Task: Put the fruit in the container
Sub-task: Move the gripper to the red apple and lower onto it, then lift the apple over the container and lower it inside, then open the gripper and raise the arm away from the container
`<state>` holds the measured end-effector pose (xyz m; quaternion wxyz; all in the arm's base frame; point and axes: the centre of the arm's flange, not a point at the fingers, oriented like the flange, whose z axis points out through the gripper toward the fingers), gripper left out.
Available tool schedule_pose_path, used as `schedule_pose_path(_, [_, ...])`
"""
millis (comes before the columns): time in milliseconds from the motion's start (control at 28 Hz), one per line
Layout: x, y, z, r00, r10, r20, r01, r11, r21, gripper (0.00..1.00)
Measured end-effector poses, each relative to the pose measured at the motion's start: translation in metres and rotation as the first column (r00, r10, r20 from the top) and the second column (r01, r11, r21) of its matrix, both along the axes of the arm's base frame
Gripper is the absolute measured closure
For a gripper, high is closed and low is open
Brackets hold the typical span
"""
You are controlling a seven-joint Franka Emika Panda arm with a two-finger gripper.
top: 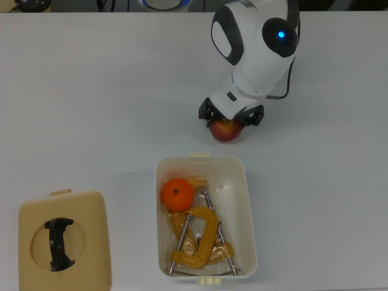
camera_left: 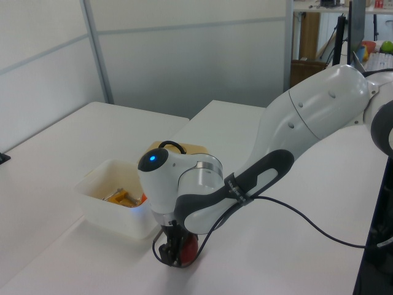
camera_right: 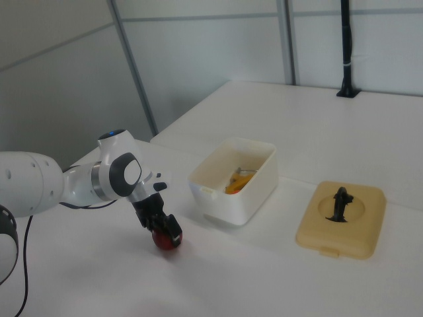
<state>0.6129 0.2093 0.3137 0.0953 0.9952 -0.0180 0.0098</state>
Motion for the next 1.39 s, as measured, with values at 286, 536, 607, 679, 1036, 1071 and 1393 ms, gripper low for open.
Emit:
schedule_pose_path(286, [0.018, -0.008, 0.068, 0.992, -0.042, 0.122, 0.037, 0.998, 0.044, 0.11])
schedule_pose_path(536, [0.035, -0.025, 0.136, 0.968, -0.128, 0.215, 0.099, 0.985, 0.138, 0.11])
schedule_pose_path(607, [0.043, -0.037, 0.148, 0.956, -0.182, 0.232, 0.146, 0.976, 0.164, 0.11])
schedule_pose_path(679, [0.05, -0.049, 0.155, 0.939, -0.233, 0.254, 0.189, 0.964, 0.189, 0.11])
schedule_pose_path(1036, [0.091, -0.09, 0.133, 0.818, -0.425, 0.389, 0.333, 0.9, 0.283, 0.11])
schedule_pose_path(1071, [0.093, -0.09, 0.128, 0.811, -0.431, 0.396, 0.341, 0.898, 0.278, 0.11])
schedule_pose_path(1393, [0.101, -0.083, 0.116, 0.773, -0.456, 0.441, 0.383, 0.89, 0.247, 0.0])
